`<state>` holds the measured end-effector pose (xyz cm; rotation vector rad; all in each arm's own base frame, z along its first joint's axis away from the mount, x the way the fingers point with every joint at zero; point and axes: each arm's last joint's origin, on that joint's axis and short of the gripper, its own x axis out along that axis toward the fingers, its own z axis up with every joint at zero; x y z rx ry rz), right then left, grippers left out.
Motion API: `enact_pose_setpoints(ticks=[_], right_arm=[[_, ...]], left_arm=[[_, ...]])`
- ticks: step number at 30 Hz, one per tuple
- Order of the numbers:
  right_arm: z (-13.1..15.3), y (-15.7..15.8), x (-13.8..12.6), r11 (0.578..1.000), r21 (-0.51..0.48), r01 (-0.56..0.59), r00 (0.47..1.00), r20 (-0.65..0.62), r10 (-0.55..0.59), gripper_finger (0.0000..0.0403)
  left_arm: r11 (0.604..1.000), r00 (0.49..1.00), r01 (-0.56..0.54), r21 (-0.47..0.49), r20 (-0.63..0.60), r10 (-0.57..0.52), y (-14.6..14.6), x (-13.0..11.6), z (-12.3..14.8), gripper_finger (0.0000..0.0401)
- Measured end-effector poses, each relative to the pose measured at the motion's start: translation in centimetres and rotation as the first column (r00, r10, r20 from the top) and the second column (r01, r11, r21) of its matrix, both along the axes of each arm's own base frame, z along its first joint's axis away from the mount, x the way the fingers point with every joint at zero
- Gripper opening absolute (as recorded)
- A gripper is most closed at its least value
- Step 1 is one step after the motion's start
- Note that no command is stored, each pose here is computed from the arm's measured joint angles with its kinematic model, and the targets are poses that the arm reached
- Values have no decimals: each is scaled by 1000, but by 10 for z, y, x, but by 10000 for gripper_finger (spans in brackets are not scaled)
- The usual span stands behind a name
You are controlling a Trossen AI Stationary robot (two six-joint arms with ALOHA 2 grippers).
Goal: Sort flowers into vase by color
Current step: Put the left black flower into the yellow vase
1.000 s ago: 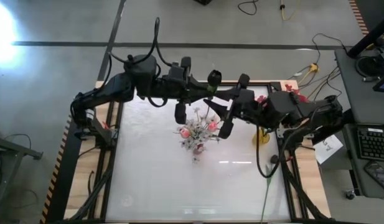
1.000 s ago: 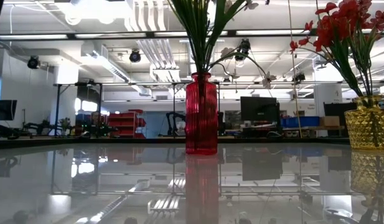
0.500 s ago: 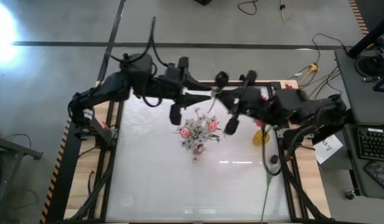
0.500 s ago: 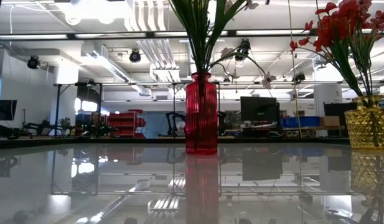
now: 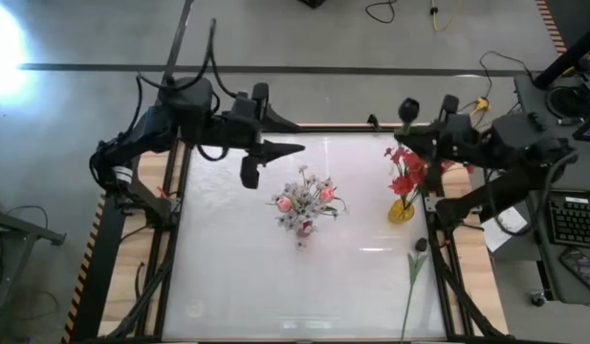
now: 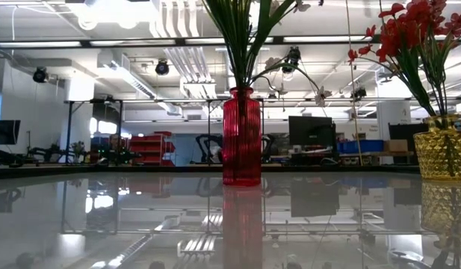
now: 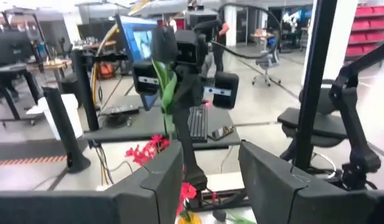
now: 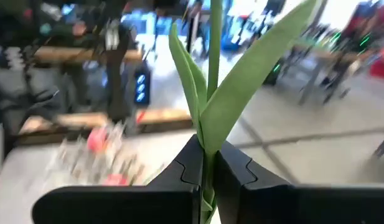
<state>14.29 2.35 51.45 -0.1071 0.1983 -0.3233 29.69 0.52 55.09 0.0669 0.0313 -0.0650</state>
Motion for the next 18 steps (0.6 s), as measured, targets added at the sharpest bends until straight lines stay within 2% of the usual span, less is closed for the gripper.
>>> enact_pose_setpoints(ticks=[5,9,13,18], right_arm=[[-27,0,-10,991,110,-70,994,-77,79,13],[-52,2,-11,981,138,-135,982,-115,152,13],[-71,2,-19,964,168,-206,973,-67,220,13],[-87,-8,-57,951,177,-253,967,17,254,13]], left_arm=[[1000,998,-6,-30,-69,4,1,20,-18,141],[998,997,-11,-57,-75,6,1,30,-22,141],[996,995,-40,-83,-94,32,2,39,-28,141],[987,990,-121,-105,-90,112,5,42,-29,141]])
